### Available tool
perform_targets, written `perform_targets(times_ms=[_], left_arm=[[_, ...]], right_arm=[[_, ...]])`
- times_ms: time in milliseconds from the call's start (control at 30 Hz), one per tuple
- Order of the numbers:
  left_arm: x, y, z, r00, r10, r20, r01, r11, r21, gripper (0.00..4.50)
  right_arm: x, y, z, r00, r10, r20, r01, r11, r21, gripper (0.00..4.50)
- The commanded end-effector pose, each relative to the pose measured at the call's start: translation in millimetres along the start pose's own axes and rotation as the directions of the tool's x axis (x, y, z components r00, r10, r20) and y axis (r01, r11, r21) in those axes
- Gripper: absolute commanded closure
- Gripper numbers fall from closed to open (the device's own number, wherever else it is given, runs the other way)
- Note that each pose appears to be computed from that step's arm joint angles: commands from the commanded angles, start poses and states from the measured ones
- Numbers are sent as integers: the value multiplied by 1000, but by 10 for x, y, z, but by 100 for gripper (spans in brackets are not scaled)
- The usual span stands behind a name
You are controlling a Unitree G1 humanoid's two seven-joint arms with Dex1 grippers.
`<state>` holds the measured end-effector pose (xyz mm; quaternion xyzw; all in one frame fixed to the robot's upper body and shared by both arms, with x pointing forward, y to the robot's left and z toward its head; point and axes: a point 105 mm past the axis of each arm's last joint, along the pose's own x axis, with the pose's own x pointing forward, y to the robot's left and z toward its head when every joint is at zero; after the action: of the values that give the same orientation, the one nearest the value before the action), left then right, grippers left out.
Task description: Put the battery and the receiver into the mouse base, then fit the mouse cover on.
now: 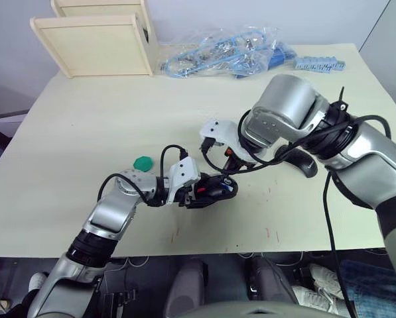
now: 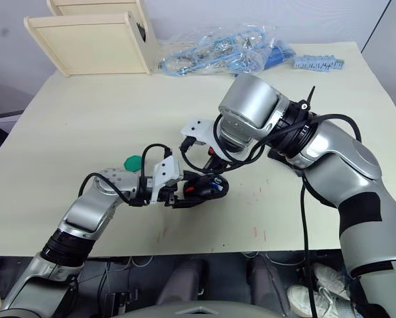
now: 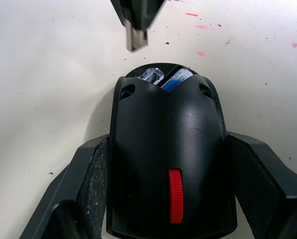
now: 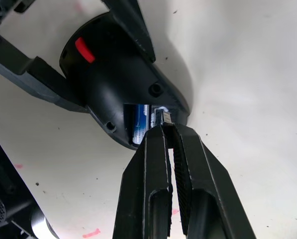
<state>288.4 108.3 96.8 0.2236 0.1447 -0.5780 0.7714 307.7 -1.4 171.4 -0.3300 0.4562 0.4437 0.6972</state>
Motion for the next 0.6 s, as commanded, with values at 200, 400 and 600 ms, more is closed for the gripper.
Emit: perform_targets(times_ms=[200, 400, 600], left_arm=[[42, -90, -51, 999, -40, -15, 40, 999, -11, 154], [43, -98, -57, 999, -42, -15, 41, 999, -13, 154], [47, -102, -55, 999, -42, -13, 42, 999, -14, 154]], right_arm=[[30, 12, -7, 1000, -3, -8, 3, 999, -32, 450], [86, 15, -61, 1000, 7, -24, -7, 1000, -24, 450], [107, 32, -30, 1000, 18, -12, -18, 1000, -19, 450]])
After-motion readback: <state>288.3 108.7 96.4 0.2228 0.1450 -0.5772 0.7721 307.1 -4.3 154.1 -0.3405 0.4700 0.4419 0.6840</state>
